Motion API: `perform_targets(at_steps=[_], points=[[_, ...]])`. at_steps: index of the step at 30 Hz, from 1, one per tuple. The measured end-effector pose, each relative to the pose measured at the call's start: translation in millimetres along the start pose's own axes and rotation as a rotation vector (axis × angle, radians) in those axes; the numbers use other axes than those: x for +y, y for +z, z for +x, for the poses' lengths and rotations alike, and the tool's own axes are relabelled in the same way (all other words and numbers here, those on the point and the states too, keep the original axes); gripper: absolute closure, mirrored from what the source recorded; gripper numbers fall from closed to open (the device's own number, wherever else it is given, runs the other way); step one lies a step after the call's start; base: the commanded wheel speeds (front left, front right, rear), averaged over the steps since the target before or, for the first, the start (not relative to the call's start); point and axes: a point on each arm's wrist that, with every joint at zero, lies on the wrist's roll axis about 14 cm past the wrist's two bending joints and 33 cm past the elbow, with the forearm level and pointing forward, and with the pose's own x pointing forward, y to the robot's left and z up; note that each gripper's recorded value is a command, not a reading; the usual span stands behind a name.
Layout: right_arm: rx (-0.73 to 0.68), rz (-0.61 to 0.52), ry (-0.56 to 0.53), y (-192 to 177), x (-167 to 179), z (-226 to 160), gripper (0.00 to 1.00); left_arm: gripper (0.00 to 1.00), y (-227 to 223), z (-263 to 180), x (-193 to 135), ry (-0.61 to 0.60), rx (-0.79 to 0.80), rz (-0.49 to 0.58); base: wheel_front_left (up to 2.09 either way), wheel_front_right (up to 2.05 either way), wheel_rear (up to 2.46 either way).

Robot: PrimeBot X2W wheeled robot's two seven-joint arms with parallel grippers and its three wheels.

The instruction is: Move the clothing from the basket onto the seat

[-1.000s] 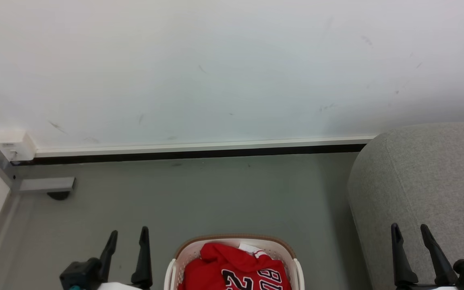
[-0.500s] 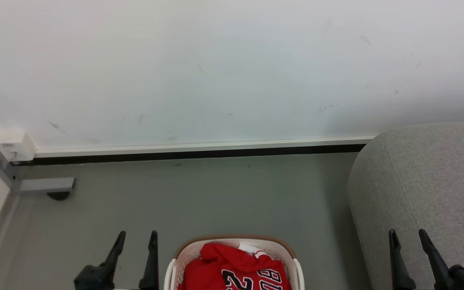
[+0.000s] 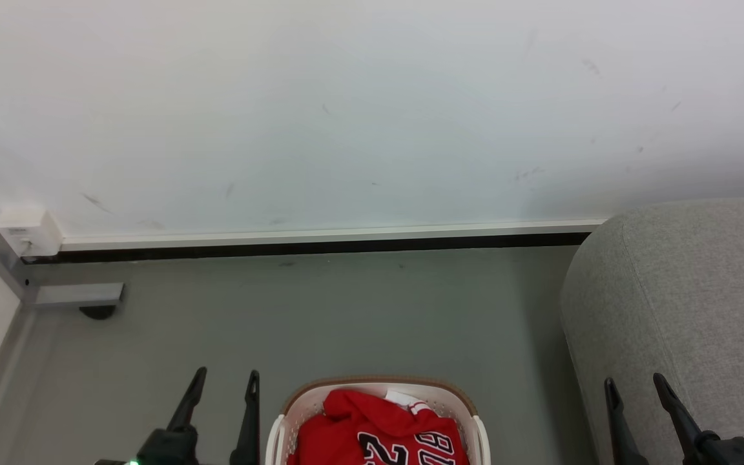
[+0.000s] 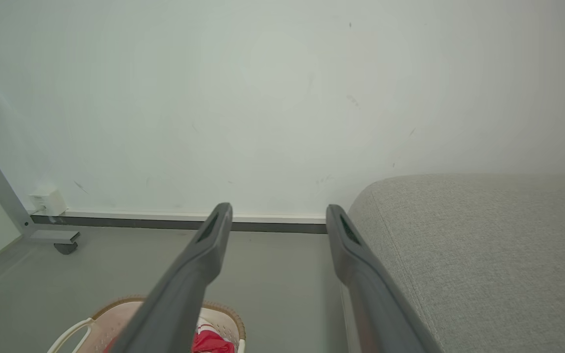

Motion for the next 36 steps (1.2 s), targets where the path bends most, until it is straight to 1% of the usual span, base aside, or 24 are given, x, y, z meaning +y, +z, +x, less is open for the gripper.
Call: perform_targets(at_steps=[7, 14, 22, 26, 30, 33, 36], points=[[-0.001, -0.04, 0.014, -1.3, 2.0, -0.3, 0.0, 0.0, 0.4, -0.7, -3.7, -0.013, -0.012, 0.047, 0.0, 0.0, 0.0], [0.005, -0.043, 0.008, -3.2, -0.3, -0.3, 0.0, 0.0, -3.9, 2.0, -7.2, -0.027, 0.0, 0.044, 0.0, 0.0, 0.0], [0.01, -0.044, -0.014, -4.3, -8.7, 3.8, 0.0, 0.0, -14.7, 15.2, -21.2, -0.086, 0.027, 0.035, 0.0, 0.0, 0.0], [-0.009, -0.047, -0.024, 1.9, -13.5, 15.1, 0.0, 0.0, -22.1, 31.5, -32.7, -0.136, 0.04, 0.034, 0.0, 0.0, 0.0], [-0.023, -0.052, -0.034, 6.1, -18.5, 25.2, 0.0, 0.0, -36.7, 48.7, -51.3, -0.207, 0.071, 0.03, 0.0, 0.0, 0.0], [-0.034, -0.056, -0.039, 9.4, -22.0, 34.1, 0.0, 0.0, -56.5, 61.1, -68.3, -0.272, 0.119, 0.03, 0.0, 0.0, 0.0], [-0.045, -0.063, -0.041, 12.0, -25.3, 45.0, 0.0, 0.0, -87.6, 71.7, -85.9, -0.343, 0.199, 0.038, 0.0, 0.0, 0.0]])
